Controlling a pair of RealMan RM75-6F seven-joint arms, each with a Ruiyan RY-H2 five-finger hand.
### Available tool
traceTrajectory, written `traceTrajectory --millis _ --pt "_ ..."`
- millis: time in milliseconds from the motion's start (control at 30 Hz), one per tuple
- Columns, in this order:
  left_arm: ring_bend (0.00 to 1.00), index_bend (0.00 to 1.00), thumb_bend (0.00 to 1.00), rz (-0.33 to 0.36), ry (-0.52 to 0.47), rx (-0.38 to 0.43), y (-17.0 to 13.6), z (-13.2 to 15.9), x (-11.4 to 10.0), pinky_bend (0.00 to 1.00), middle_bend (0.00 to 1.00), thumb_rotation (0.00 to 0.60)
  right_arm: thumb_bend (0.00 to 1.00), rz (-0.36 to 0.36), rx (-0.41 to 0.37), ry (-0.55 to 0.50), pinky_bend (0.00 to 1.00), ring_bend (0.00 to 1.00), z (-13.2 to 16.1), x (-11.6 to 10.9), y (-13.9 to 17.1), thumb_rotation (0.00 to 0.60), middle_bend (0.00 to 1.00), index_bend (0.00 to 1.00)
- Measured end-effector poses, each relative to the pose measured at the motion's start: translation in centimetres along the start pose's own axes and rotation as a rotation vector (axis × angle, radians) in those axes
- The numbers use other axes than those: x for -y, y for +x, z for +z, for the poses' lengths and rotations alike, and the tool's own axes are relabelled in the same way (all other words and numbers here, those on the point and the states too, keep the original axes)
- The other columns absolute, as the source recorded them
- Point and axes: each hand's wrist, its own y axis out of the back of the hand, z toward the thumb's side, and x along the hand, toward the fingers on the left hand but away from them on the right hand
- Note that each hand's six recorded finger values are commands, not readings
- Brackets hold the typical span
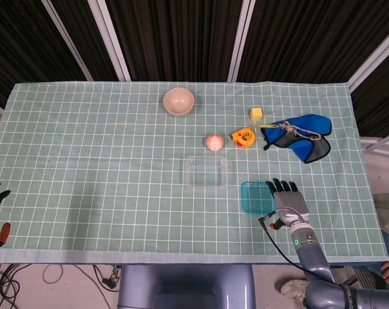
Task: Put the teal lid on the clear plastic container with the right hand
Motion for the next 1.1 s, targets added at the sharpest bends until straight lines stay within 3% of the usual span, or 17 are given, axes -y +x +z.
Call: traceTrajectory --millis 533,1100 --pt "0.0 0.11 0.46 -0.011 -0.002 -0.016 0.0 -0.3 0.1 0.0 0.0 0.6 0.1 0.002 0.006 0.054 0.0 0.0 1.3 1.7 -4.0 0.6 0.03 0.04" --pt "0.0 0.11 0.46 -0.015 -0.004 -0.026 0.0 -0.4 0.1 0.0 0.0 0.6 0.1 0.004 0.001 0.056 0.0 0.0 1.7 2.3 -5.4 0.6 0.12 0.04"
